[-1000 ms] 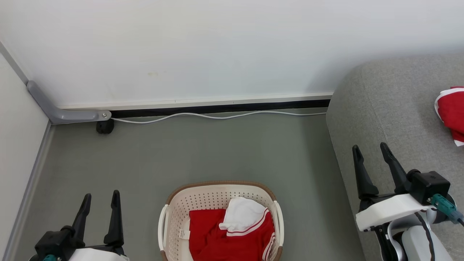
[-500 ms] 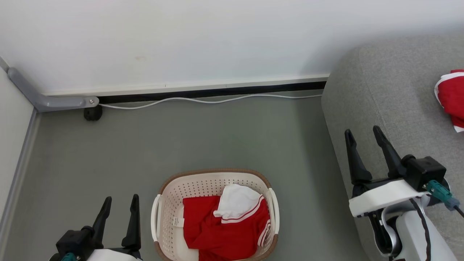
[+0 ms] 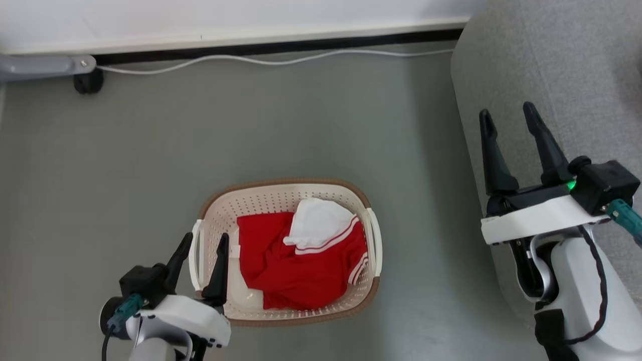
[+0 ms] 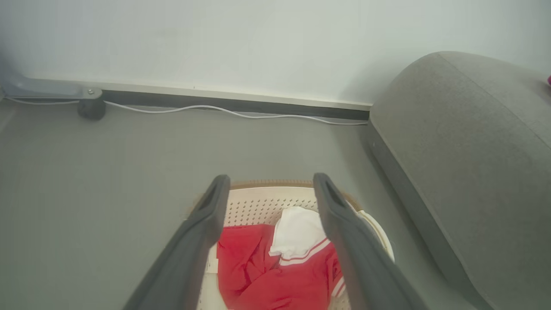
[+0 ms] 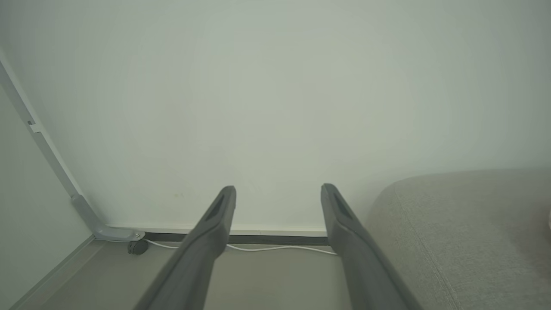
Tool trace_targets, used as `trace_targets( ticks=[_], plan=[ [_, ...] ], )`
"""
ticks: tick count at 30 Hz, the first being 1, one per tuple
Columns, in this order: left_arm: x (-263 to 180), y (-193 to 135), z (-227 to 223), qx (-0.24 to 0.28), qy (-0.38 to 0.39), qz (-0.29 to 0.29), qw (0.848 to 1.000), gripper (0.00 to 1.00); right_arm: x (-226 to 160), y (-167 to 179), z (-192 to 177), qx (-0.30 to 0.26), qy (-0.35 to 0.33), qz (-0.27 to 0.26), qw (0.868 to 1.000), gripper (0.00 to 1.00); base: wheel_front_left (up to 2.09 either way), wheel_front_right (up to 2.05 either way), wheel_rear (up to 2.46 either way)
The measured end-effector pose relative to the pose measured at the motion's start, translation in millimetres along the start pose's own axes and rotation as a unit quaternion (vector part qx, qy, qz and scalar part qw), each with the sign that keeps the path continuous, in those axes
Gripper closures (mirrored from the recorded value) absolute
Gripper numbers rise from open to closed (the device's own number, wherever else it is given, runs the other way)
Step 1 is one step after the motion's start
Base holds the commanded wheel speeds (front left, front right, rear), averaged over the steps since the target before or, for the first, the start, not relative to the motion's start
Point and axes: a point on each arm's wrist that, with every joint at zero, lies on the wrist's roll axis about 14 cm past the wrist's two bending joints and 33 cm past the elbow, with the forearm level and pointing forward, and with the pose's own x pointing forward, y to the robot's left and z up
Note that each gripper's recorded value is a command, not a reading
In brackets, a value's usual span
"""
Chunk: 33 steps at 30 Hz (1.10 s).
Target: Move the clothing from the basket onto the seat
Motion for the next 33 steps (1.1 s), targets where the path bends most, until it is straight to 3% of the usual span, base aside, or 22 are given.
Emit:
trace_targets(
  ticks=[13,26,33],
  plan=[
    [77,-23,-78,0.009,0.116,-0.069,0.991,0.00,46,-20,-55,-0.002,0.028,-0.004,1.000,0.00,0.00,0.00,0.00],
    [145,-31,-167,0.050,0.221,-0.140,0.964,0.00,57,-48,-114,0.011,0.066,-0.021,0.998,0.00,0.00,0.00,0.00],
    [155,-31,-218,0.081,0.273,-0.175,0.943,0.00,59,-59,-140,0.008,0.084,-0.024,0.996,0.00,0.00,0.00,0.00]
  ],
)
